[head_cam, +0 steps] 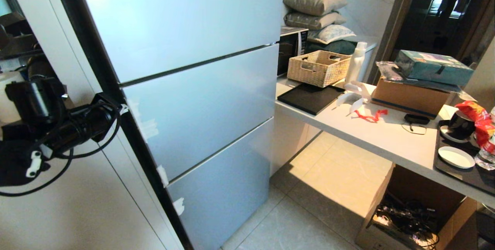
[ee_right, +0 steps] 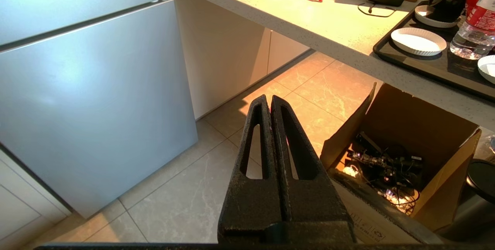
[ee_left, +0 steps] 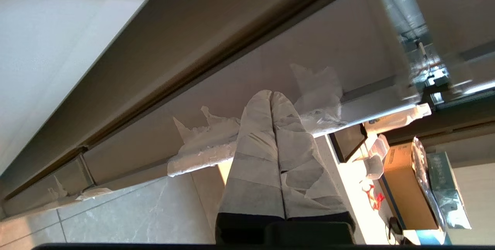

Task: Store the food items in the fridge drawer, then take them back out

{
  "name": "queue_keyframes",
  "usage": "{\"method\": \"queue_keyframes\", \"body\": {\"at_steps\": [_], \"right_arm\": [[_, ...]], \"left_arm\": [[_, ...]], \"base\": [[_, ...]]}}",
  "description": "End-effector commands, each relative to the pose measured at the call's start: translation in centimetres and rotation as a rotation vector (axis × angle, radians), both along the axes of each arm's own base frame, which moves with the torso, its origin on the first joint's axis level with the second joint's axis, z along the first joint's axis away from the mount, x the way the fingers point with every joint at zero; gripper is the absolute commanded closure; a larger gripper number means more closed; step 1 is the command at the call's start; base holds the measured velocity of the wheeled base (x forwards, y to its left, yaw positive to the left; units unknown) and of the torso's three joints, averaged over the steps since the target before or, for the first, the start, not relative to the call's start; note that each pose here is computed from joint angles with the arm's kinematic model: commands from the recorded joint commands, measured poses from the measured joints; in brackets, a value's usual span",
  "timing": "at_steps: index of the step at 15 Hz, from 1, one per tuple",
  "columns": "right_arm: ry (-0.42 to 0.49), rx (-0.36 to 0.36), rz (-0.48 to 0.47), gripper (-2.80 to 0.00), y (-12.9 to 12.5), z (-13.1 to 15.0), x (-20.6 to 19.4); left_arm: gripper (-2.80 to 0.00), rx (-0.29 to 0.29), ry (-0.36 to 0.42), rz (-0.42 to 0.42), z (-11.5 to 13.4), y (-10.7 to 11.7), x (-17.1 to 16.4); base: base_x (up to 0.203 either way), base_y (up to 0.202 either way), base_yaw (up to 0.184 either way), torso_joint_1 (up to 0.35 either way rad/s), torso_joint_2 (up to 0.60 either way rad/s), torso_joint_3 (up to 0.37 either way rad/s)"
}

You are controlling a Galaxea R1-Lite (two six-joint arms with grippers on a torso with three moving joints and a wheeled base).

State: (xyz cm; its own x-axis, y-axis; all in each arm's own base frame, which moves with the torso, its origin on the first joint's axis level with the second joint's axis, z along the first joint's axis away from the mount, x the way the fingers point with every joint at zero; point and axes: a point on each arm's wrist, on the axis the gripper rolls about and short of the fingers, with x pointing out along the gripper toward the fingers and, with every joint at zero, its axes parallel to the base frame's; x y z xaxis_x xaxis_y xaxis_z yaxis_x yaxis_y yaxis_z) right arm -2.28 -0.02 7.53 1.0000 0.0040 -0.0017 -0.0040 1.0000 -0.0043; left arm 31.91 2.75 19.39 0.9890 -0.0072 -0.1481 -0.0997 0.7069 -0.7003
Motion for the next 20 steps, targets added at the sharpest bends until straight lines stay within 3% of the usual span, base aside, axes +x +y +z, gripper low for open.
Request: {"method": "queue_keyframes", "body": {"at_steps": [1, 6, 13, 20], "right_arm": [[0.001, 0.0, 0.001, 0.0, 0.0, 0.0, 0.0], [0.001, 0.0, 0.001, 0.0, 0.0, 0.0, 0.0], [0.001, 0.0, 0.001, 0.0, 0.0, 0.0, 0.0], [0.001, 0.0, 0.001, 0.0, 0.0, 0.0, 0.0]], "left_arm": [[0.0, -0.002, -0.007, -0.01, -0.2, -0.3, 0.3], [0.0, -0.003, -0.011, -0.016, -0.5, -0.7, 0.7], [0.0, -0.118, 0.034, -0.041, -1.7, -1.5, 1.2], [0.0, -0.12, 0.02, -0.08, -0.9, -2.6, -0.6]], "base": [[0.0, 0.0, 0.0, 0.0, 0.0, 0.0], [0.0, 0.0, 0.0, 0.0, 0.0, 0.0], [0.0, 0.0, 0.0, 0.0, 0.0, 0.0], [0.0, 0.0, 0.0, 0.0, 0.0, 0.0]]}}
